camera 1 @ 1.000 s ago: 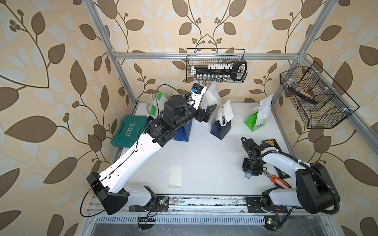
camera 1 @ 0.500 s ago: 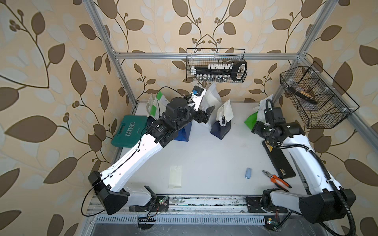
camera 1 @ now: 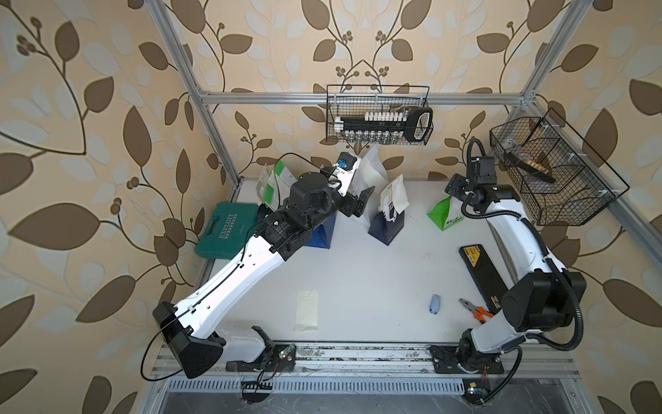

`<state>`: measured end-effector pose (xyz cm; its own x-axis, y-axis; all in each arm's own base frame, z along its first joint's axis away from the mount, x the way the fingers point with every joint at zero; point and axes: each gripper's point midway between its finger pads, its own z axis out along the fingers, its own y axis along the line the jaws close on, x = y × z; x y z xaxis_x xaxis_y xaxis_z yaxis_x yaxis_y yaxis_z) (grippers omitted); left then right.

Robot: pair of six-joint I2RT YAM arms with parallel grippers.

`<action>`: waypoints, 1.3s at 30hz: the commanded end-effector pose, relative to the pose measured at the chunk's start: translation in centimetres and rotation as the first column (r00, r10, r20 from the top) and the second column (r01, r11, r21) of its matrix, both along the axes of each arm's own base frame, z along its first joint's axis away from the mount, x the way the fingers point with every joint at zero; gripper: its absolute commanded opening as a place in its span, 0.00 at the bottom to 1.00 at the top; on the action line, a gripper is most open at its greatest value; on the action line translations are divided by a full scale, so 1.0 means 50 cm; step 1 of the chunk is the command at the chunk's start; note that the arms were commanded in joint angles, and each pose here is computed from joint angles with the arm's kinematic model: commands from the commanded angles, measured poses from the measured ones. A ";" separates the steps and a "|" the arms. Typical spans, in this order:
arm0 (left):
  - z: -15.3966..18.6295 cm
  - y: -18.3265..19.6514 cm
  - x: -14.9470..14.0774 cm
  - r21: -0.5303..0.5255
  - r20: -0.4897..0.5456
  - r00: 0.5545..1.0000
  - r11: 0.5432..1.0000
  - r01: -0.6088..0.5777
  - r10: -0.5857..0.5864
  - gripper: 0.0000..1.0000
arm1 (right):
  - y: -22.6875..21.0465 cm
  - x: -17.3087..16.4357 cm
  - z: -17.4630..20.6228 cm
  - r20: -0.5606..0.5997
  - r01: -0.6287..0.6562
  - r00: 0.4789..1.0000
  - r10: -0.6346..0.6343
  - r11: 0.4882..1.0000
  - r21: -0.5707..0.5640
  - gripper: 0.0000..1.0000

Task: Staple the receipts to the bags
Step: Pick up the takeout bag at the corner of the board.

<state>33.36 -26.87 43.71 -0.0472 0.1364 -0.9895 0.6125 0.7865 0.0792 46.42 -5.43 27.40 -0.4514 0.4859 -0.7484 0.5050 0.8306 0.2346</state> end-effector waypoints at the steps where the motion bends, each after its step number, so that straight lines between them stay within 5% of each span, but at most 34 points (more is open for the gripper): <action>1: 0.056 0.001 -0.030 -0.050 0.083 0.996 0.998 0.039 -0.034 0.92 | -0.011 0.044 0.040 0.093 -0.004 0.996 0.004 1.000 0.004 0.75; 6: 0.054 -0.002 -0.029 -0.050 0.087 0.996 0.998 0.041 -0.037 0.93 | -0.031 0.070 0.025 0.068 0.033 0.997 -0.034 0.999 0.010 0.72; 11: 0.040 -0.010 -0.021 -0.020 0.075 0.996 0.999 0.043 -0.041 0.93 | -0.046 0.096 -0.004 0.003 0.046 0.999 -0.046 0.999 0.024 0.59; 18: 0.030 -0.014 -0.011 -0.006 0.067 0.997 0.999 0.035 -0.034 0.92 | -0.053 0.094 -0.012 -0.021 0.065 0.998 -0.065 0.998 0.020 0.21; 25: 0.021 -0.018 -0.006 0.002 0.054 0.998 0.999 0.033 -0.033 0.92 | -0.069 0.058 -0.004 -0.036 0.113 0.993 -0.114 0.993 -0.011 0.00; 39: 0.059 -0.002 -0.046 -0.103 -0.001 0.998 0.993 0.062 -0.062 0.92 | -0.033 -0.112 0.112 0.082 0.108 0.991 -0.102 0.991 -0.080 0.00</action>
<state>33.21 -27.52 42.43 -0.0883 0.1374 -0.9866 0.6317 0.7735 0.0512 42.83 -6.94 31.88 -0.3605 0.4862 -0.7960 0.5553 0.7975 0.2357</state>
